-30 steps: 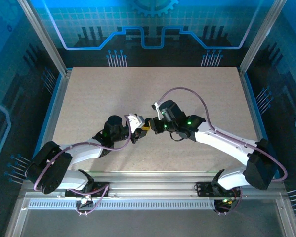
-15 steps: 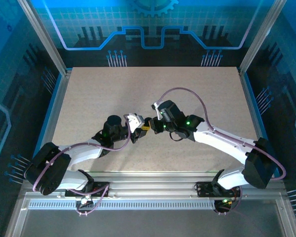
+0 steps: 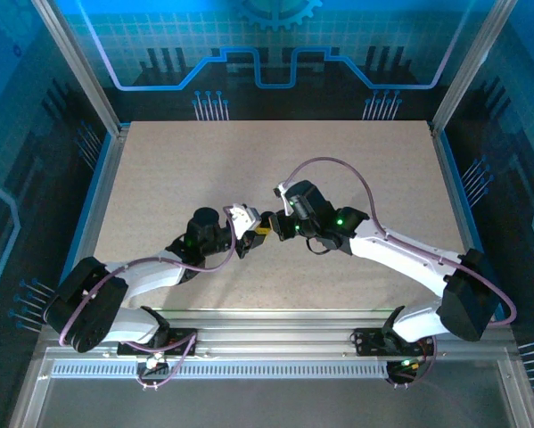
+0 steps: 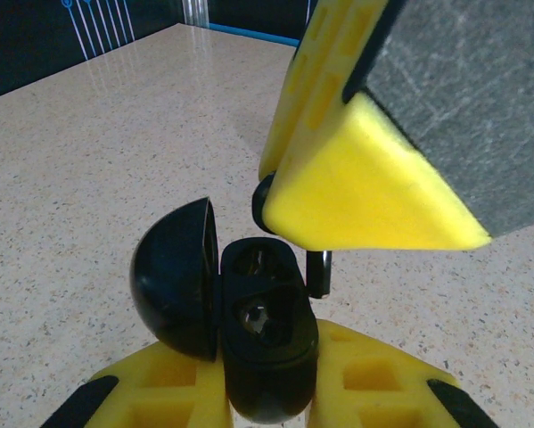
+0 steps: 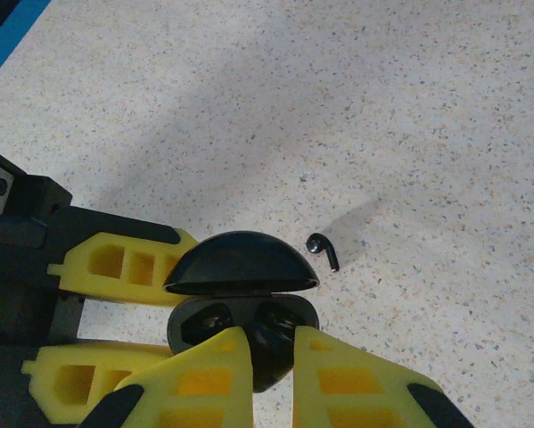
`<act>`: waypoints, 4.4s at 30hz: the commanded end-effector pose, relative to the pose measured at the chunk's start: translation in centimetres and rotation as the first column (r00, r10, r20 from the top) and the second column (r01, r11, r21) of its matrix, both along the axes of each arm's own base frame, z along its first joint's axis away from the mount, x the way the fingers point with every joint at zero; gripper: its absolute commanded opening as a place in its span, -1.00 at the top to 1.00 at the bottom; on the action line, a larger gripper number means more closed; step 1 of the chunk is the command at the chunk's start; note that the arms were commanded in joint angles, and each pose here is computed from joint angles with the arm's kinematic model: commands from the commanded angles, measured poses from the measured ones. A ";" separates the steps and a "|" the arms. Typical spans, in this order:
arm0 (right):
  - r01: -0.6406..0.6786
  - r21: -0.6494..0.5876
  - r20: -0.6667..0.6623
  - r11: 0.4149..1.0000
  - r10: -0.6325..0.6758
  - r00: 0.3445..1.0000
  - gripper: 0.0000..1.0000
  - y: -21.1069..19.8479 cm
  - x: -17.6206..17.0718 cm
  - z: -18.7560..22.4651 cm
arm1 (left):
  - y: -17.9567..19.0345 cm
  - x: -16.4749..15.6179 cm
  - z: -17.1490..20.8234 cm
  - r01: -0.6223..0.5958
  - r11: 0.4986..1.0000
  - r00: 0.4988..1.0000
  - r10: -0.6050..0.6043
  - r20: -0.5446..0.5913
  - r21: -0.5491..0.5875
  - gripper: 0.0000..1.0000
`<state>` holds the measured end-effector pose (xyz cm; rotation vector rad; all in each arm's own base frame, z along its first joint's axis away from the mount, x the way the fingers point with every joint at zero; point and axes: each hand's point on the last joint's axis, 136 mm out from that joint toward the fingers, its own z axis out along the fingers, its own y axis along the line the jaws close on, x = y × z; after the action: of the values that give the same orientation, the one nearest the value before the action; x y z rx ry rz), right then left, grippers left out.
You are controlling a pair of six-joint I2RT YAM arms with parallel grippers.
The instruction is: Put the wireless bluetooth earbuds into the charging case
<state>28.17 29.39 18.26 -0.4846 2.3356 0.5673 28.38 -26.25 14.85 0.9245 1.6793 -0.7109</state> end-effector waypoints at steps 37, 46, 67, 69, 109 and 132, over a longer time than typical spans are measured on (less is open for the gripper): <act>-0.032 0.068 0.063 0.997 0.028 0.998 0.74 1.4 0.2 2.5 | -0.5 0.2 2.4 0.005 0.999 0.998 -0.002 0.058 -0.050 0.79; -0.041 0.052 0.041 0.998 0.039 0.998 0.73 1.5 -0.1 1.7 | -0.4 0.3 2.8 0.003 0.999 0.997 0.001 0.072 -0.054 0.79; -0.048 -0.043 0.071 0.998 0.051 0.996 0.73 0.6 0.2 1.3 | -0.5 0.2 3.5 0.013 0.999 0.996 -0.008 0.091 -0.049 0.79; -0.053 -0.049 0.077 0.997 0.057 0.995 0.74 0.5 0.2 1.4 | -0.5 0.2 3.6 0.014 0.999 0.996 -0.009 0.092 -0.050 0.79; -0.108 0.016 0.020 0.994 0.108 0.994 0.55 3.0 -0.3 0.9 | -0.5 -0.2 4.7 0.033 0.998 0.993 -0.026 0.117 -0.057 0.79; -0.068 0.186 0.070 0.980 0.056 0.996 0.18 2.4 -0.3 6.5 | -0.1 -0.5 4.1 0.013 0.998 0.995 -0.006 0.102 -0.066 0.78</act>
<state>27.72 31.59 21.68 -0.5216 2.2580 0.7018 28.29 -26.06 17.46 0.9032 1.6195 -0.6999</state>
